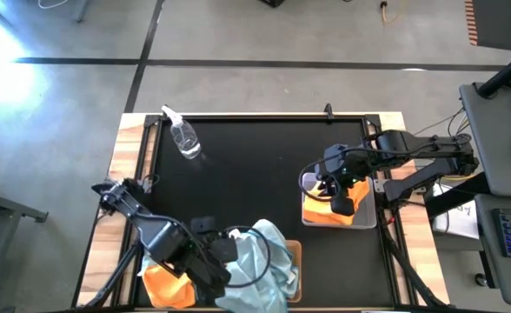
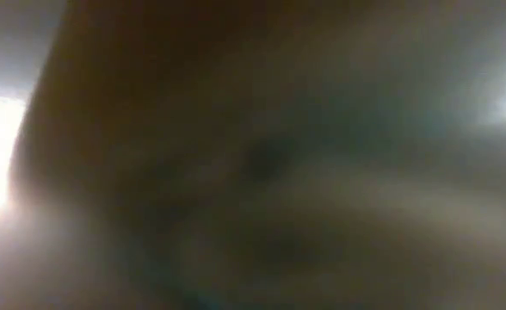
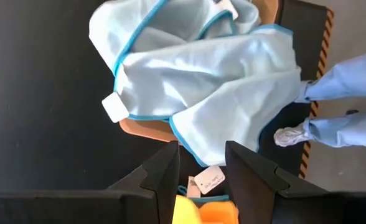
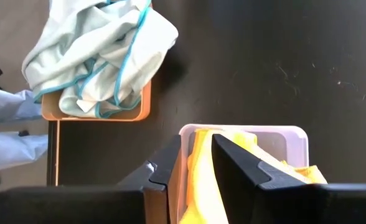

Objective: Sort microfiber towel by color & place in baskets
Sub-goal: Put the orange microfiber towel into the transparent bin

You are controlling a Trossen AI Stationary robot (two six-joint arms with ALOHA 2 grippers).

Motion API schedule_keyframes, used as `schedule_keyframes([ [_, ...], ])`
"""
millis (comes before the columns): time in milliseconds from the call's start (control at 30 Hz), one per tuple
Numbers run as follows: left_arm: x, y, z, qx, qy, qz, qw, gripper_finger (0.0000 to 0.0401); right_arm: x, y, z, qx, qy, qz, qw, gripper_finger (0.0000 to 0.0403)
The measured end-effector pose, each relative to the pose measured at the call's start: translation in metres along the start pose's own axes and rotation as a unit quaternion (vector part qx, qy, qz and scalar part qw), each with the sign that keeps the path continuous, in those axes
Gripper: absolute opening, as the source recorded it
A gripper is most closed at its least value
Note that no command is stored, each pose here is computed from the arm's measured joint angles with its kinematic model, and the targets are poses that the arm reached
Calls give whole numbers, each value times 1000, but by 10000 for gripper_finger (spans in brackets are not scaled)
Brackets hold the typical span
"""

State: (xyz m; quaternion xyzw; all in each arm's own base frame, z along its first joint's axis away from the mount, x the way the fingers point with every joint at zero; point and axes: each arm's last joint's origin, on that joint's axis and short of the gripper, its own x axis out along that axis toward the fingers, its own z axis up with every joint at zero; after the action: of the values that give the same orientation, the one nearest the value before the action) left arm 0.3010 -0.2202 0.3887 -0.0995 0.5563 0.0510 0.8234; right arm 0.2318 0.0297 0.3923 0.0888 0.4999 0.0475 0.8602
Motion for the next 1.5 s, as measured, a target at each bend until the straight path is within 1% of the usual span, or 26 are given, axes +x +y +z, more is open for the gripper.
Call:
schedule_keyframes([
  [167,14,-7,0,-11,12,11,1000,116,0,-1,-3,-2,16,-3,1000,79],
  [300,12,-7,-1,-15,13,8,1000,116,0,-1,-7,-6,34,-7,999,73],
  [433,0,-5,-5,-12,-11,9,1000,116,0,-2,-8,-6,40,-8,999,74],
  [667,-32,0,-17,-16,-90,23,996,116,-1,-2,-8,-7,43,-9,999,84],
  [867,-53,0,-30,-1,-115,9,993,116,-1,-2,-8,-7,43,-9,999,77],
  [1033,-54,5,-41,26,-106,17,994,116,-1,-2,-8,-1,42,-9,999,70],
  [1167,-51,23,-55,30,-84,38,995,116,0,-2,-8,15,42,-10,999,69],
  [1267,-49,41,-69,8,-66,50,997,116,0,-2,-8,30,41,-12,999,73],
  [1367,-48,59,-83,-37,-37,47,998,115,0,-2,-8,50,40,-13,998,77],
  [1433,-46,66,-92,-67,-14,31,997,115,0,-2,-8,61,40,-14,997,77],
  [1500,-41,68,-97,-83,3,4,997,115,0,-2,-8,69,39,-15,997,75],
])
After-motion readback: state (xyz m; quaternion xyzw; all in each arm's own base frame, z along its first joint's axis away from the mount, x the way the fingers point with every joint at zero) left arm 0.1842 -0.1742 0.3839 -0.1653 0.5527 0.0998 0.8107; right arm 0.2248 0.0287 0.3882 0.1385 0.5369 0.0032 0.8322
